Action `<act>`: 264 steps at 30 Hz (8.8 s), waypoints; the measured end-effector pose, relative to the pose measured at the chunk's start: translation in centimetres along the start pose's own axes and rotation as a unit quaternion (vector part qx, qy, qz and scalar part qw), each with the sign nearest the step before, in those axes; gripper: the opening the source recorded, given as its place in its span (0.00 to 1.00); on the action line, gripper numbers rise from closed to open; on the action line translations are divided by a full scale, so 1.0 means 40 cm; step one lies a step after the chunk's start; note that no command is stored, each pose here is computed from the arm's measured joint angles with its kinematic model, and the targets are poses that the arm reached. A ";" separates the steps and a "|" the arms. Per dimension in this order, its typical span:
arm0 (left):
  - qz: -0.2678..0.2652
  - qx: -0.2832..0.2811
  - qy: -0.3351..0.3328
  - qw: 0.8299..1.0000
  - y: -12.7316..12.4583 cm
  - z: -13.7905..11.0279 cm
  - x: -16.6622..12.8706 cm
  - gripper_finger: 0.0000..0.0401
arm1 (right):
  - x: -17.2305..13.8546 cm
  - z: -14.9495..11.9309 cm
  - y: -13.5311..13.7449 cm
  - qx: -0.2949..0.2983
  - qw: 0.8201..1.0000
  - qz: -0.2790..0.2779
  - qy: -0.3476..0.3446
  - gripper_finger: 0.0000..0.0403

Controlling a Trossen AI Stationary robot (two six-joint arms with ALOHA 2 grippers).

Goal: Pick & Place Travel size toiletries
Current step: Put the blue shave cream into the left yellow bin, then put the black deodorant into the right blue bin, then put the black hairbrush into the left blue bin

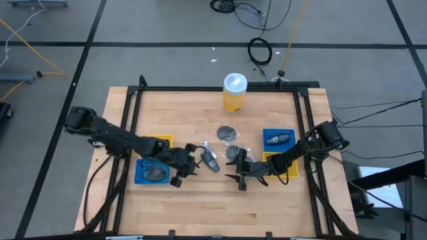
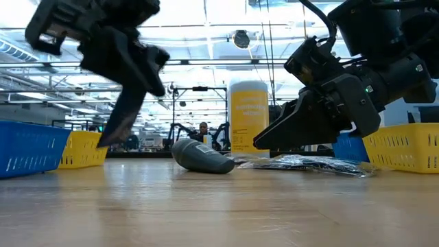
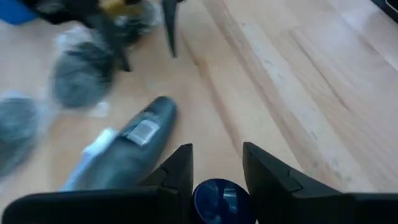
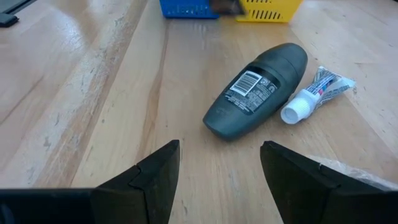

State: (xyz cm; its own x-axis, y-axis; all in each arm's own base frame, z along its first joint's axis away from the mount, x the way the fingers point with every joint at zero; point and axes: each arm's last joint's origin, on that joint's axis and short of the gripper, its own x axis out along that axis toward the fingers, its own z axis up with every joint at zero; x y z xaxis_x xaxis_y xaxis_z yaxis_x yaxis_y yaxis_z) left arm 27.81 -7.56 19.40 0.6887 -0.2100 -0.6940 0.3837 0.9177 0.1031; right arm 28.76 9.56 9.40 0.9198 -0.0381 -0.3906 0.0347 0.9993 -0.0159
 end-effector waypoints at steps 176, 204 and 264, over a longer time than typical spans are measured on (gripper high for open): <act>0.154 -0.208 -0.038 0.965 0.109 -0.168 0.081 0.22 | 0.183 0.109 0.051 0.097 0.977 -0.141 0.127 0.65; 0.075 -0.150 -0.091 0.982 0.049 -0.135 0.112 0.22 | 0.174 0.101 0.037 0.068 0.977 -0.135 0.150 0.50; 0.101 -0.143 -0.108 0.979 0.050 -0.123 0.104 0.22 | -0.345 0.096 -0.295 0.055 0.833 -0.121 0.537 0.64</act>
State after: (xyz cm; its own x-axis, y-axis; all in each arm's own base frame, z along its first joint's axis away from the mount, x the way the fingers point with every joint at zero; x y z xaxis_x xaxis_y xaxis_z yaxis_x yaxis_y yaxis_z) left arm 28.42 -4.92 13.20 0.8584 -0.0523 -0.5104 0.0590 0.9983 -0.0030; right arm 17.16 -1.70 18.51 0.0019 -0.1573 -0.9876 0.2581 0.9542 -0.1515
